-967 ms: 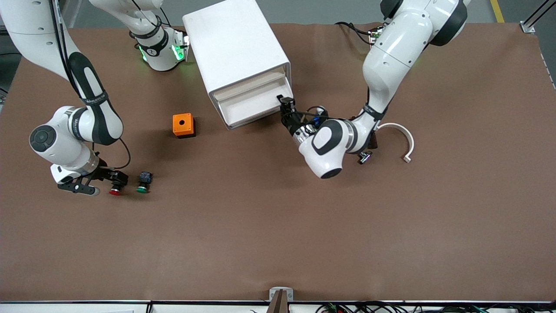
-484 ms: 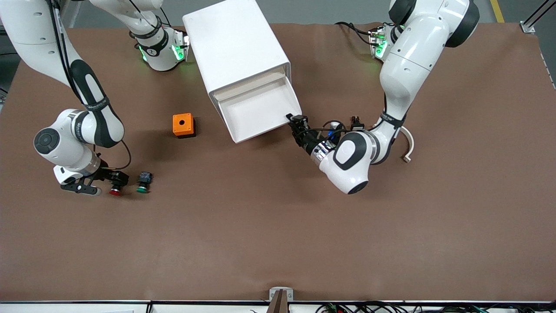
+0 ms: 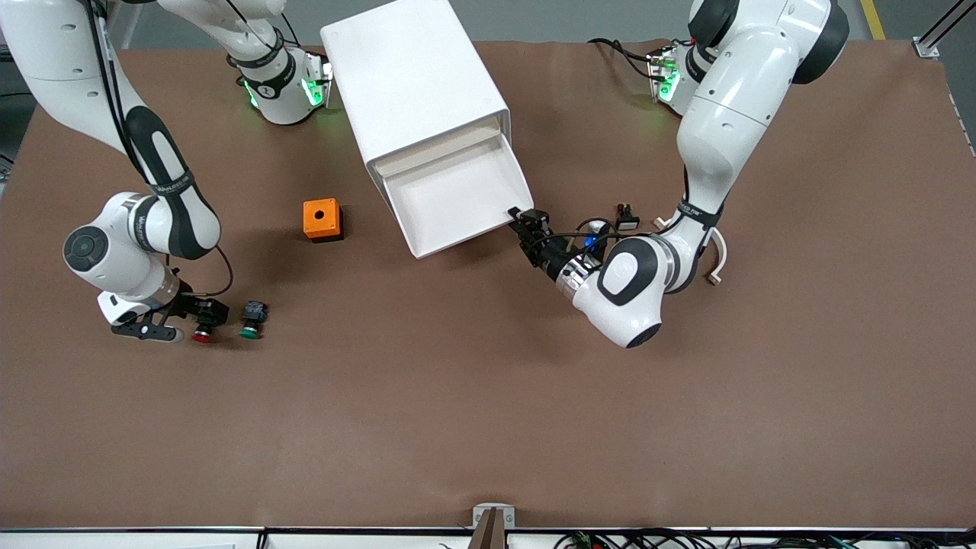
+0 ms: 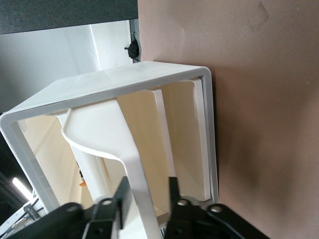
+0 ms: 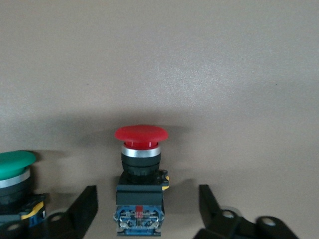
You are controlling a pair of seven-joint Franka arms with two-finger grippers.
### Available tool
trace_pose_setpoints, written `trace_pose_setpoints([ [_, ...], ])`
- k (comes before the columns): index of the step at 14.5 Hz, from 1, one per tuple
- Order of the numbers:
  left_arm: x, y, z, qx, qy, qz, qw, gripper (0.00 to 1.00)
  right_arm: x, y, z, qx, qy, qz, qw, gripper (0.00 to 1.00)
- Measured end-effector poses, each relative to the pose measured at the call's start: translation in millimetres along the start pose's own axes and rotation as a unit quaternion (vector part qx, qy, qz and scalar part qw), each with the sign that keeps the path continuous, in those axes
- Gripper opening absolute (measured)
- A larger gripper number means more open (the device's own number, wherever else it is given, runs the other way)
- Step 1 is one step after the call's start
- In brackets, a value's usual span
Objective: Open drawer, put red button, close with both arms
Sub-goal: 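Grasp the red button with the right gripper while the left gripper withdraws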
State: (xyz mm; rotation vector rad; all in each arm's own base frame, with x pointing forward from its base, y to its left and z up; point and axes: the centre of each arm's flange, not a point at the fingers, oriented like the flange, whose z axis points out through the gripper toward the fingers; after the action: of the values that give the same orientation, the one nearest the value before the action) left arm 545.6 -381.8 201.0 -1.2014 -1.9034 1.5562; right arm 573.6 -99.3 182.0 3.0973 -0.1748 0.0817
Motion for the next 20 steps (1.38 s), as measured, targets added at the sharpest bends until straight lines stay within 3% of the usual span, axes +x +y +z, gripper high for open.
trace_pose_setpoints([
  [4, -14.7, -12.2, -15.2, -0.016, -0.009, 0.058, 0.998, 0.83, -0.2, -0.1, 0.6, 0.001, -0.001, -0.002, 1.000, 0.41],
  [5, -18.7, -17.4, -23.9, -0.023, -0.013, 0.087, 0.996, 0.95, -0.3, 0.2, 0.7, 0.002, -0.001, 0.001, 1.000, 0.41],
  [6, -21.1, -22.5, -34.9, -0.030, -0.017, 0.117, 0.993, 1.00, -0.6, 0.5, 0.8, 0.005, -0.002, 0.006, 1.000, 0.41],
  [9, -18.3, -36.6, -68.2, -0.057, 0.002, 0.211, 0.976, 1.00, -0.3, -0.9, 0.4, 0.012, -0.008, 0.013, 1.000, 0.41],
  [11, -13.5, -47.6, -83.9, -0.071, 0.033, 0.288, 0.955, 1.00, 0.4, -5.9, -3.8, 0.023, -0.022, 0.021, 0.999, 0.41],
  [13, -8.2, -56.6, -95.4, -0.087, 0.076, 0.363, 0.925, 1.00, 5.8, -15.3, -21.1, 0.037, -0.032, 0.025, 0.999, 0.41],
  [17, 5.3, -68.1, -123.4, -0.105, 0.153, 0.503, 0.844, 1.00, 21.9, -51.3, -98.2, 0.058, -0.062, 0.054, 0.995, 0.41],
  [20, 13.4, -90.8, -154.6, -0.117, 0.200, 0.590, 0.773, 1.00, 16.6, -104.1, -167.8, 0.064, -0.070, 0.103, 0.990, 0.41],
])
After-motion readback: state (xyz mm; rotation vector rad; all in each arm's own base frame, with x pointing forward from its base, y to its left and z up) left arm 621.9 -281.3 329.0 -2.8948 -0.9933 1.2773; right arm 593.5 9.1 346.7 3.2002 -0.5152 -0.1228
